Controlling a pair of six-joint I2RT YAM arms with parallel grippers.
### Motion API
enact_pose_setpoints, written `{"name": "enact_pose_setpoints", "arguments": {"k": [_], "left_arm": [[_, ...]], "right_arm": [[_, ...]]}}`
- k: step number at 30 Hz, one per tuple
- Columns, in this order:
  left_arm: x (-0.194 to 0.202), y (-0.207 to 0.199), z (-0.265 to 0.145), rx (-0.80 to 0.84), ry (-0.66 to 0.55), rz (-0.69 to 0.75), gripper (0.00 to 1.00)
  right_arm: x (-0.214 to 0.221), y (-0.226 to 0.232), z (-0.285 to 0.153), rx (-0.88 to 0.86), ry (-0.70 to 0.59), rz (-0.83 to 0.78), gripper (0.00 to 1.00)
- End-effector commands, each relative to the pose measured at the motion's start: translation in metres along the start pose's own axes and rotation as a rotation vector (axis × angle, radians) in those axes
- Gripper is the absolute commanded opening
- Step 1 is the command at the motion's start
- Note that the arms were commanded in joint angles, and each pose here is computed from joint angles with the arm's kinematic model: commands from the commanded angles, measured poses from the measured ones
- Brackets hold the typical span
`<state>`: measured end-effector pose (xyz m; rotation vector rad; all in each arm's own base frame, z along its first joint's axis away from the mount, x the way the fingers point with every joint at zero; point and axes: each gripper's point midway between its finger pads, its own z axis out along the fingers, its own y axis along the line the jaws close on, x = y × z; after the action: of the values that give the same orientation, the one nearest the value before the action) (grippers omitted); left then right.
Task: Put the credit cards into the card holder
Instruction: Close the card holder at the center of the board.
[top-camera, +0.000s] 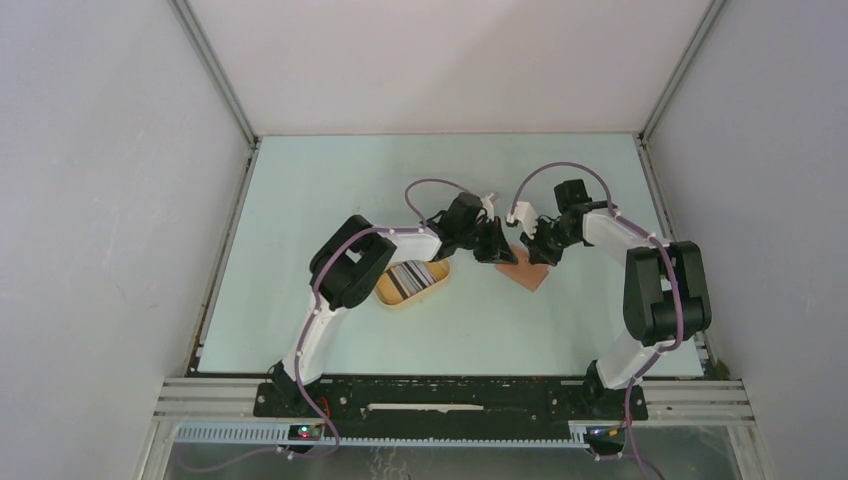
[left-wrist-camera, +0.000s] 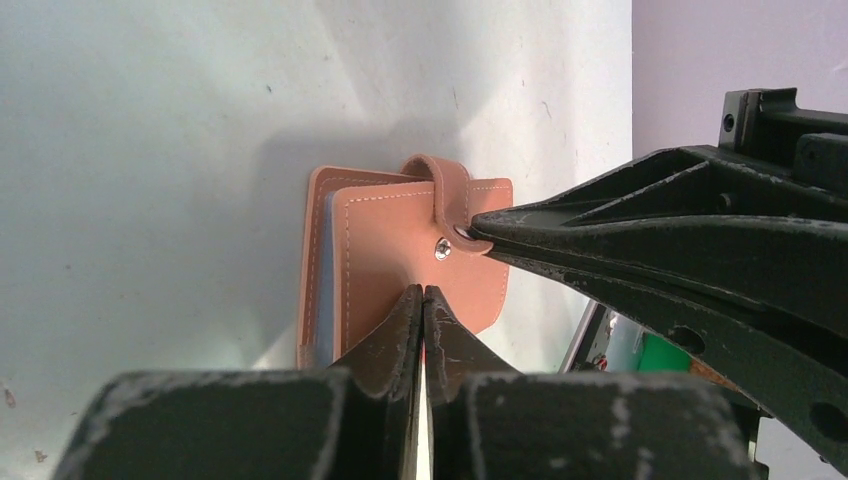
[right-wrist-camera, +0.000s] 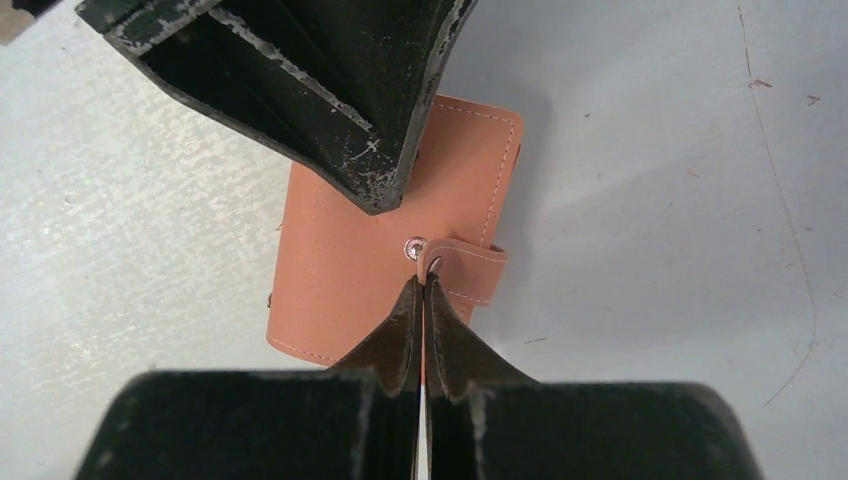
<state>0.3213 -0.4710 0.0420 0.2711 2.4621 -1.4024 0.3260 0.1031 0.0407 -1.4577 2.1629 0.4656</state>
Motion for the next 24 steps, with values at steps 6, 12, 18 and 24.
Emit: {"name": "enact_pose_setpoints", "arguments": {"k": [6,12,18,24], "left_arm": [[0.002,0.007,-0.006,-0.042,0.007,-0.016,0.06],[0.003,0.010,-0.004,-0.045,0.014,-0.020,0.05],[0.004,0.010,-0.003,-0.043,0.020,-0.026,0.05],[0.005,0.011,-0.002,-0.040,0.025,-0.030,0.05]], "right_arm": [[-0.007,0.005,-0.004,0.045,0.021,-0.100,0.00],[-0.006,0.012,0.000,0.043,0.044,-0.140,0.00],[-0.007,0.016,0.003,0.043,0.065,-0.169,0.00],[-0.008,0.020,0.007,0.038,0.085,-0.190,0.00]]}}
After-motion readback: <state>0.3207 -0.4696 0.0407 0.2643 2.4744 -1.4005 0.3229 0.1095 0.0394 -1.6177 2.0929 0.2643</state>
